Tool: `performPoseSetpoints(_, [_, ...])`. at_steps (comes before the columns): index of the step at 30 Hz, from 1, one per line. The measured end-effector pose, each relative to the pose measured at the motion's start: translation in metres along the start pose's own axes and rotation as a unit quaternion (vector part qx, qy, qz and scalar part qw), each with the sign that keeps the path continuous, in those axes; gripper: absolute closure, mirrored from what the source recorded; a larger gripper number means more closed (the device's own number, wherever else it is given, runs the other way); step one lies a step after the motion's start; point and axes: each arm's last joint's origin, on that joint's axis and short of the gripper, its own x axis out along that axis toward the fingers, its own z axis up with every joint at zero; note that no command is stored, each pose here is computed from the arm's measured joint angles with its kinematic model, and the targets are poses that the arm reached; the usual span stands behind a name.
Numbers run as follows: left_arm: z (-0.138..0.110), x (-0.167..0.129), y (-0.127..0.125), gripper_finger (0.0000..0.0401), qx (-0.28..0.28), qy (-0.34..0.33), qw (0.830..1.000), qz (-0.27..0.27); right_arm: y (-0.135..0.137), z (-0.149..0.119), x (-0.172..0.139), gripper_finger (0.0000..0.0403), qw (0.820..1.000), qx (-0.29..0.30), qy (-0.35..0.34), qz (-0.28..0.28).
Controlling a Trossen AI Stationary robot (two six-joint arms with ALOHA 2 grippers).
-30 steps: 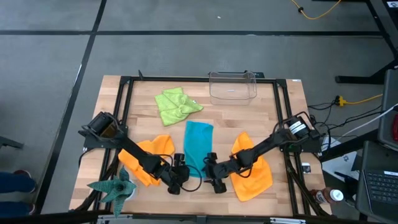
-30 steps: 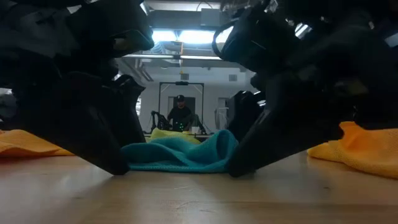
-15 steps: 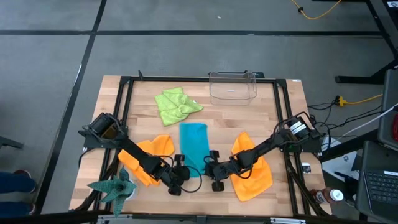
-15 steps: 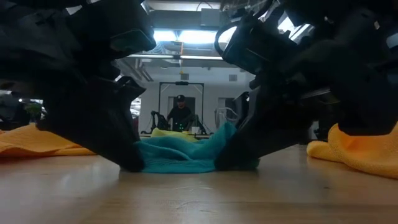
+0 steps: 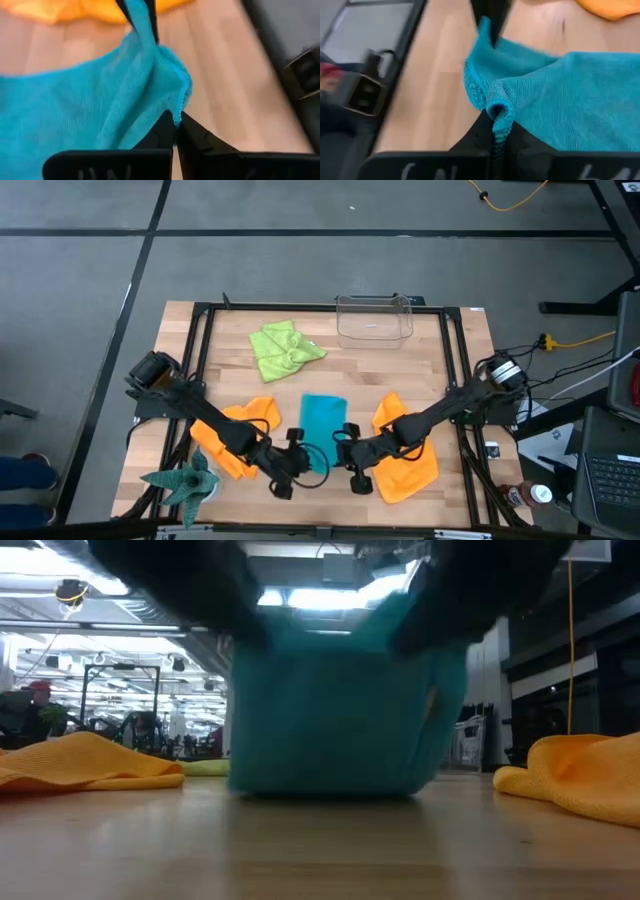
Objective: Fold microfiber towels
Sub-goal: Fold the blue microfiber cloth
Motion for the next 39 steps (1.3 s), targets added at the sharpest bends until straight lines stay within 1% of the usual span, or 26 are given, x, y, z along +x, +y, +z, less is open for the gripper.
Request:
performPoseSetpoints(3, [0.012,-0.013,-0.007,0.0401,-0.001,-0.024,0.999,-0.026,0.013,0.01,-0.011,0.0397,0.999,0.016,-0.014,0.037])
performPoseSetpoints(5, [0.016,-0.019,-0.007,0.0401,0.011,-0.032,0.999,-0.029,0.019,0.014,-0.016,0.0397,0.999,0.011,-0.019,0.045])
performPoseSetpoints(7, [0.02,-0.027,-0.005,0.0401,0.024,-0.043,0.999,-0.021,0.022,0.018,-0.018,0.0397,0.999,-0.006,-0.018,0.043])
performPoseSetpoints(9, [0.024,-0.035,0.0,0.0401,0.028,-0.049,0.998,0.001,0.022,0.023,-0.021,0.0397,0.999,-0.026,-0.015,0.02])
performPoseSetpoints(12, [0.022,-0.039,0.011,0.0401,0.034,-0.023,0.998,0.04,0.011,0.023,-0.021,0.0397,0.998,-0.043,-0.008,-0.05])
performPoseSetpoints(14, [0.019,-0.036,0.021,0.0401,0.033,0.0,0.998,0.06,0.001,0.022,-0.02,0.0397,0.995,-0.045,-0.001,-0.09])
performPoseSetpoints(16, [0.016,-0.028,0.029,0.0401,0.031,0.021,0.996,0.077,-0.009,0.02,-0.015,0.0397,0.993,-0.032,0.0,-0.112])
performPoseSetpoints(18, [0.01,-0.016,0.038,0.0401,0.032,0.048,0.994,0.093,-0.022,0.013,-0.007,0.0397,0.991,-0.018,0.021,-0.133])
performPoseSetpoints(21, [0.007,-0.003,0.051,0.0401,0.035,0.066,0.992,0.103,-0.037,0.004,0.006,0.0397,0.987,0.007,0.041,-0.153])
performPoseSetpoints(25, [0.001,0.011,0.066,0.0401,0.032,0.091,0.988,0.117,-0.052,-0.005,0.019,0.0394,0.982,0.026,0.063,-0.177])
performPoseSetpoints(30, [-0.005,0.021,0.078,0.04,0.026,0.118,0.984,0.132,-0.062,-0.006,0.023,0.0366,0.979,0.034,0.07,-0.189])
performPoseSetpoints(34, [-0.005,0.021,0.087,0.0375,0.024,0.127,0.981,0.144,-0.066,-0.005,0.023,0.0344,0.978,0.039,0.069,-0.193])
performPoseSetpoints(39, [-0.005,0.021,0.098,0.031,0.029,0.137,0.977,0.16,-0.071,-0.004,0.023,0.0311,0.977,0.041,0.071,-0.199])
